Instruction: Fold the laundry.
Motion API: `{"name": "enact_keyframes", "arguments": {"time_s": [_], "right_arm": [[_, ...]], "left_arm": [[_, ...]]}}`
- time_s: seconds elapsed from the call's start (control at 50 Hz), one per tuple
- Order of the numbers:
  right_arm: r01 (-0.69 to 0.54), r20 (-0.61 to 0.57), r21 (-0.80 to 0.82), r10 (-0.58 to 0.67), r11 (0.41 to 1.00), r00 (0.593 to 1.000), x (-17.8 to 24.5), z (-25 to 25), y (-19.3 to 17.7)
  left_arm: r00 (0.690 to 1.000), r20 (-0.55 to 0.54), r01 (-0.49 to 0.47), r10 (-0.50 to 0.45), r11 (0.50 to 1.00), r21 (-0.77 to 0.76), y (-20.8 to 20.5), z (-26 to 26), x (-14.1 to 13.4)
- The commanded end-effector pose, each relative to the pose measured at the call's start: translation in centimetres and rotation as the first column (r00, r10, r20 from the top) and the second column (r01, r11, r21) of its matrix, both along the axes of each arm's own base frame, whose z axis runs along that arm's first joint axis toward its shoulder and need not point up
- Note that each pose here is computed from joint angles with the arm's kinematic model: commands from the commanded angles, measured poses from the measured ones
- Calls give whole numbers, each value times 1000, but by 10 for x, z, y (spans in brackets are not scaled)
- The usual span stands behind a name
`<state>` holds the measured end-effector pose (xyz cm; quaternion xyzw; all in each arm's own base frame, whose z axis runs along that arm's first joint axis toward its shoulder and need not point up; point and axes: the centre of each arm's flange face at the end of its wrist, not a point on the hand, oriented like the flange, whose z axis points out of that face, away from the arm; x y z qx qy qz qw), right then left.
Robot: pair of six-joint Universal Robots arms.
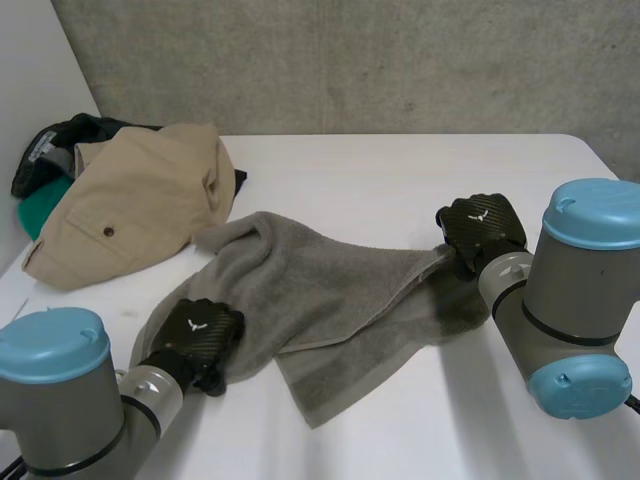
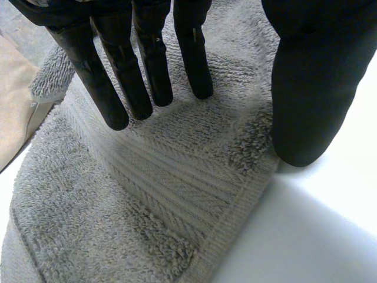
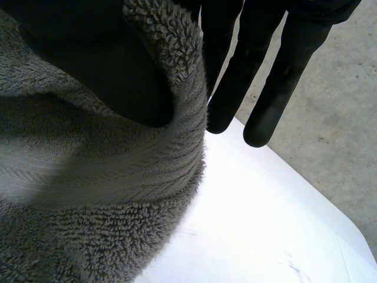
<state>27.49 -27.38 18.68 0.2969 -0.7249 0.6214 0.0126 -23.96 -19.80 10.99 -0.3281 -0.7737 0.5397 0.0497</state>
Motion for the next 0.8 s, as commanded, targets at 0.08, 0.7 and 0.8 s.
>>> {"name": "enact_keyframes", "arguments": {"time_s": [0.08, 0.7, 0.8], "right_arm": [[0, -1, 3, 0, 1000, 1000, -1, -1, 1], [-42, -355, -213, -37, 976, 934, -49, 176, 37], [-13, -417, -79, -21, 997, 908, -50, 129, 0]], "left_arm": [[1000, -9, -14, 13, 1000, -26, -19, -1, -5], [999, -17, -33, 29, 897, -441, -36, 205, 4], [995, 94, 20, 14, 938, -346, -71, 166, -12]]}}
